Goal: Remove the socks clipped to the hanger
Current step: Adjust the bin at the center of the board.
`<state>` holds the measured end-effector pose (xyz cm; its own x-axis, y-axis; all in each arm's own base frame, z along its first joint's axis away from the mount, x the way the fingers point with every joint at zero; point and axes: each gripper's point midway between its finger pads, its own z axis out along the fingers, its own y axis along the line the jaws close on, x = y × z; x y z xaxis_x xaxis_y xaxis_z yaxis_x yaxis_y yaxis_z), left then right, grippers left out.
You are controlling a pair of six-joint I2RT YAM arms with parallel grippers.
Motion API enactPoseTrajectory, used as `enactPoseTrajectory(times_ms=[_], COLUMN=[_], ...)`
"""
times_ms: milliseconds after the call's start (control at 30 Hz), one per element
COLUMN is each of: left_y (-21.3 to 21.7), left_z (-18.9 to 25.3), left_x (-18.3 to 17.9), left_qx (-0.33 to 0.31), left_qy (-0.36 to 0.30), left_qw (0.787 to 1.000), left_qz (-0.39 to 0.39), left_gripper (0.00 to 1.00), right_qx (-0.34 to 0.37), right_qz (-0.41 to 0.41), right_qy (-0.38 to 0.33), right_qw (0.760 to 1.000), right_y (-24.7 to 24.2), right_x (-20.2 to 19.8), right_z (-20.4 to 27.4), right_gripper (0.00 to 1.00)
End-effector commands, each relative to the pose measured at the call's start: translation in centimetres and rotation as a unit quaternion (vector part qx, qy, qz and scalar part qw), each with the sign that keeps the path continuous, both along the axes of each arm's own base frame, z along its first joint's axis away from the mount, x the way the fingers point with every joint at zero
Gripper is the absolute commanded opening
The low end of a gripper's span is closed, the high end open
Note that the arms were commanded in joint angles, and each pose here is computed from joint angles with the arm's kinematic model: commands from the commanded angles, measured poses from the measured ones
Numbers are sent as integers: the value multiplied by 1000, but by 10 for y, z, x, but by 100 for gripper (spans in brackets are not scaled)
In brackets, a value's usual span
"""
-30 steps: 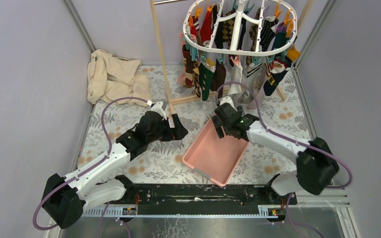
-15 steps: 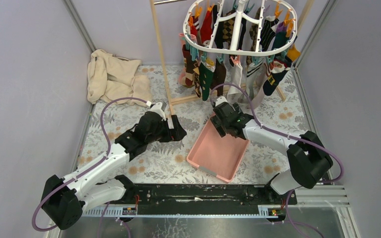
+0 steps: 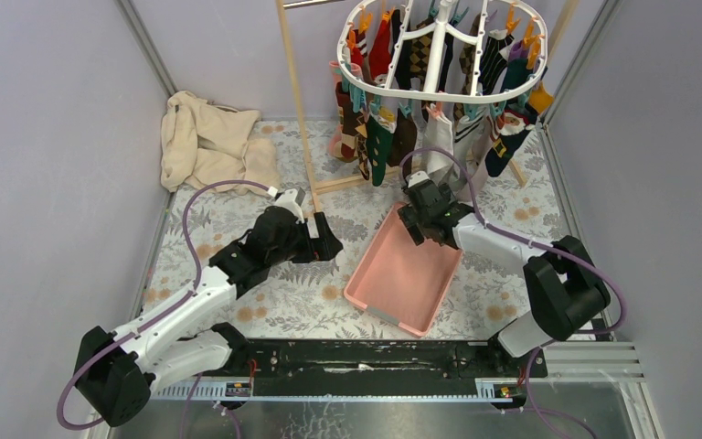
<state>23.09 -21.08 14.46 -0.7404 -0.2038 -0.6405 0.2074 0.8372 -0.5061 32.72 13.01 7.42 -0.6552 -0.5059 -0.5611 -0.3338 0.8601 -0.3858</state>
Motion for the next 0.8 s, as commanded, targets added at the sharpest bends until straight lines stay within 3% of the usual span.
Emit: enactPoseTrajectory(times_ms=[0, 100, 600, 767], left_y=[2, 2, 2, 1], left_z=[5, 4, -4, -5], left_x=[0, 0, 0, 1], left_qx=[1, 2, 6, 5], left_qy=[-12, -11, -6, -5], left_qw=[1000, 1000, 1000, 1000], left_qz=[1, 1, 1, 2], left_gripper=[99, 99, 99, 99], right_qx=[36, 48, 128, 169], right_qz=[-5, -10, -85, -109], right_qy=[3, 20, 45, 49], right_qw=[999, 999, 987, 978], right_y=[2, 3, -11, -11], right_x=[19, 17, -42, -58], right_z=[2, -5, -7, -1], right_gripper=[92, 81, 53, 34])
